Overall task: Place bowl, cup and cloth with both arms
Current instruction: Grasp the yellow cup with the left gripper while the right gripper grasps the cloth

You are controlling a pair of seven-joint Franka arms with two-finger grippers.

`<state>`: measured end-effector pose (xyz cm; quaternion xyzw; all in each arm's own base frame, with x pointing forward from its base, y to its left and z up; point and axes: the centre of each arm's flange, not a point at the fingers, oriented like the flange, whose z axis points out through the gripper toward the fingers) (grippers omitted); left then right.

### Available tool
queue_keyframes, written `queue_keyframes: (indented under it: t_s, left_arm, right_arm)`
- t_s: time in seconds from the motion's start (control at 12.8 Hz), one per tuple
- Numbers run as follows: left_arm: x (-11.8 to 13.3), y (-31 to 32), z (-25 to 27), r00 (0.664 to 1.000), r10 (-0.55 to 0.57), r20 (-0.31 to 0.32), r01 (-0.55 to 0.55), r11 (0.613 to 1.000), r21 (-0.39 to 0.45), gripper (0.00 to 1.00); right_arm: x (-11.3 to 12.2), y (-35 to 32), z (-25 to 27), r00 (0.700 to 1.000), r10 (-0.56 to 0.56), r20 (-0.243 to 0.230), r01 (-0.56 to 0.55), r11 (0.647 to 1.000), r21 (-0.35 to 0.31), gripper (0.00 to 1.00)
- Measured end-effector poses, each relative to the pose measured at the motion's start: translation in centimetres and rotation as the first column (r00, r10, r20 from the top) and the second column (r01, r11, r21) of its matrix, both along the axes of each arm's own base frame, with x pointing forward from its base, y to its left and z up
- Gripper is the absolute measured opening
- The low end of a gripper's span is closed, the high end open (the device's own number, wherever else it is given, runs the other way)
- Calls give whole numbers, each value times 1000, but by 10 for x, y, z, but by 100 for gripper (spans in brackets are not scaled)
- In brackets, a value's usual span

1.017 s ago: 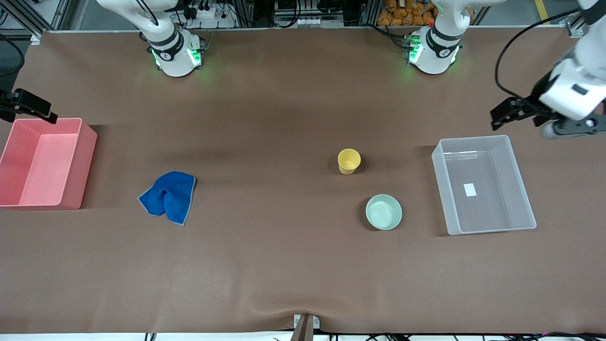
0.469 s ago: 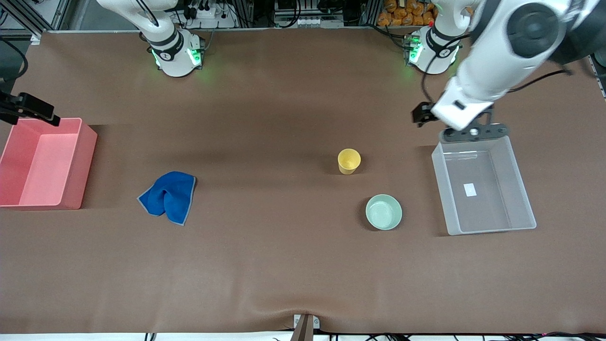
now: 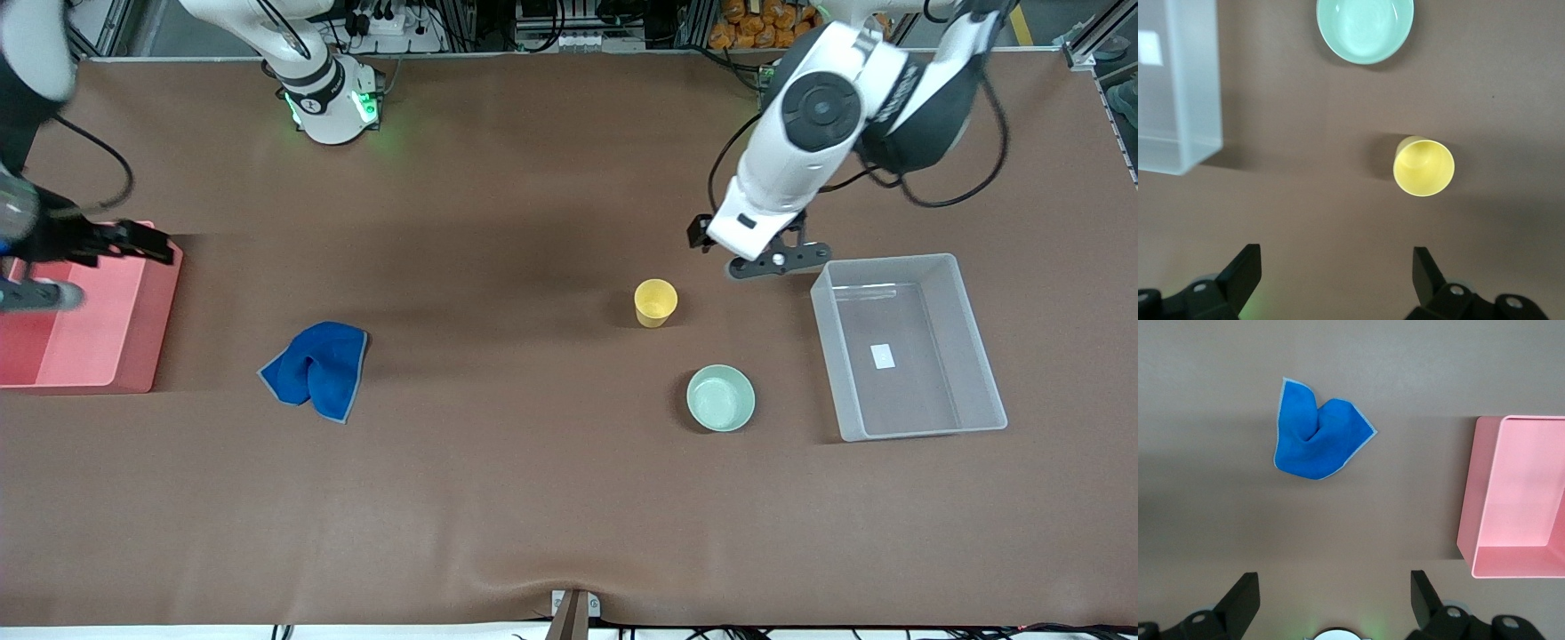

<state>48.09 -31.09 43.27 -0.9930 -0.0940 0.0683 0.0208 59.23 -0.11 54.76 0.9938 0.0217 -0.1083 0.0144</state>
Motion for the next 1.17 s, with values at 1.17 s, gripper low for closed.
queue_keyframes:
  t_s: [1.17]
  left_arm:
    - [-7, -60, -187, 991, 136, -2, -136, 986, 93, 75]
  right_arm:
    - [56, 47, -237, 995, 90, -50, -92, 995, -36, 100]
